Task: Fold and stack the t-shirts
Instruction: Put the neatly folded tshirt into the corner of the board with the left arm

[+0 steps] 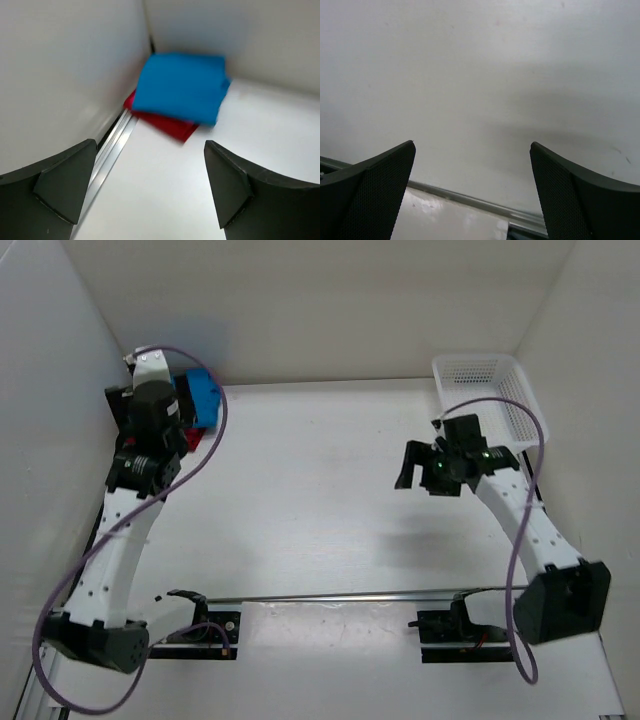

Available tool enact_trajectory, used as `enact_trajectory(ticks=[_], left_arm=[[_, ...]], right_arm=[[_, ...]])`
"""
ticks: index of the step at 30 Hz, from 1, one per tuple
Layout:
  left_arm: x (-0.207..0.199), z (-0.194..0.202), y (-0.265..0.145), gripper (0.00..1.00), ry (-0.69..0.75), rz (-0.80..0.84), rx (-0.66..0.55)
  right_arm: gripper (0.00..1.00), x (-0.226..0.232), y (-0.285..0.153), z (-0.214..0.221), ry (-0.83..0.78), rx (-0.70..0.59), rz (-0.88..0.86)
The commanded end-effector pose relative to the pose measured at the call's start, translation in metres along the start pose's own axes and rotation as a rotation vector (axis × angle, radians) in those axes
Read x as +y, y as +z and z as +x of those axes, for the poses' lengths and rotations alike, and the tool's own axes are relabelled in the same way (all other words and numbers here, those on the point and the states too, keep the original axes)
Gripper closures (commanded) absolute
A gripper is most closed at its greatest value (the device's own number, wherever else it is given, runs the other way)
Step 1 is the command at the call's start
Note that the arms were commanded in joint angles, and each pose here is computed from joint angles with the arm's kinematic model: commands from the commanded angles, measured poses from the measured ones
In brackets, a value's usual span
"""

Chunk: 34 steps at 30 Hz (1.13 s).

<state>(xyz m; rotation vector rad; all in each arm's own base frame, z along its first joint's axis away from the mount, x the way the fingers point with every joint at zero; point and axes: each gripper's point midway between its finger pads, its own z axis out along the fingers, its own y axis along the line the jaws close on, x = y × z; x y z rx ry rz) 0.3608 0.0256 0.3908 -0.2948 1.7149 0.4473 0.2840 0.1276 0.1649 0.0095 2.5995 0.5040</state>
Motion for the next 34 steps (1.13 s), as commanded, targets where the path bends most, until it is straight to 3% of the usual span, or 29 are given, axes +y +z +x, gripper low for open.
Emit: enact_trajectory(ticks=[1, 3, 5, 11, 34], left_arm=[[0.004, 0.123, -0.028, 0.00, 0.245, 0.160, 0.388], [0.007, 0.171, -0.072, 0.00, 0.267, 0.325, 0.554], [0.012, 0.207, -0.104, 0.00, 0.276, 0.408, 0.637], [0.049, 0.261, -0.124, 0.00, 0.242, 0.312, 0.713], [0.059, 0.261, -0.126, 0.00, 0.186, 0.276, 0.644]], right_arm=[[0.01, -0.025, -0.020, 0.044, -0.007, 0.050, 0.093], [0.01, -0.034, -0.033, 0.062, 0.016, 0.012, 0.122], [0.01, -0.040, -0.036, 0.079, 0.034, 0.006, 0.130], [0.01, -0.038, -0.055, 0.091, 0.095, -0.115, 0.094], [0.01, -0.039, -0.066, 0.103, 0.130, -0.183, 0.070]])
